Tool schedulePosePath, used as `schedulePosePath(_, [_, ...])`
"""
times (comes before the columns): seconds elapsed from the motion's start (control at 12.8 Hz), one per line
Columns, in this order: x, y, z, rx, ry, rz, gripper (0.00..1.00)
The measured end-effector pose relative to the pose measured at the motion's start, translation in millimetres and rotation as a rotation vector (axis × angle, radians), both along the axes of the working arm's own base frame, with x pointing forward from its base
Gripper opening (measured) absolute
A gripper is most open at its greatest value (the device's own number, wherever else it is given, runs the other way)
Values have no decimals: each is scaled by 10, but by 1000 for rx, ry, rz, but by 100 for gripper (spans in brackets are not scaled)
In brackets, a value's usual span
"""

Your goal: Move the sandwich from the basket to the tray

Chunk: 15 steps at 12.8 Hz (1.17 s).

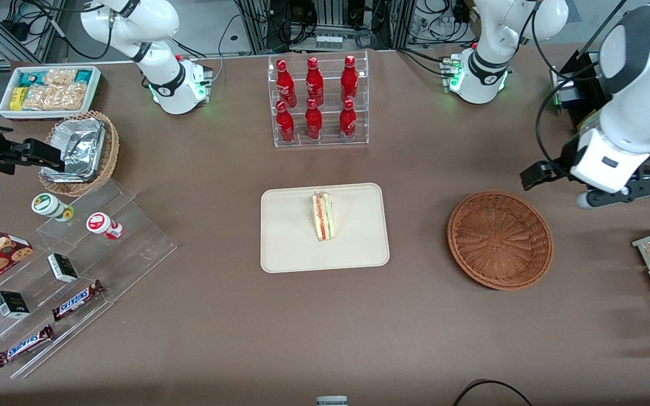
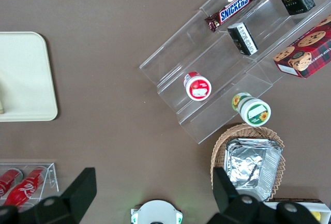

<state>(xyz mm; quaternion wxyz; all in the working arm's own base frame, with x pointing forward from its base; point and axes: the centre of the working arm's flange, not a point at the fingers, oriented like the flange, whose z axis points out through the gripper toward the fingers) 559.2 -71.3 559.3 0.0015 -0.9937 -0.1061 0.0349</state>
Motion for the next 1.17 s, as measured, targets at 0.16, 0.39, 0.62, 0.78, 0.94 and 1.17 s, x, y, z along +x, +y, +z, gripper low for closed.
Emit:
schedulePosePath(0.16, [-28,88,86,-13,-12,5,100])
schedulePosePath(0.39, [-111,157,220,-22,-17,1,100])
schedulePosePath(0.62, [-147,184,415,-37,-49,-3,100])
schedulePosePath(0.78, [-159,140,477,-36,-51,-12,100])
schedulePosePath(0.94, [-150,119,452,-31,-47,-13,100])
schedulePosePath(1.17, [-74,126,366,-9,-36,2,100])
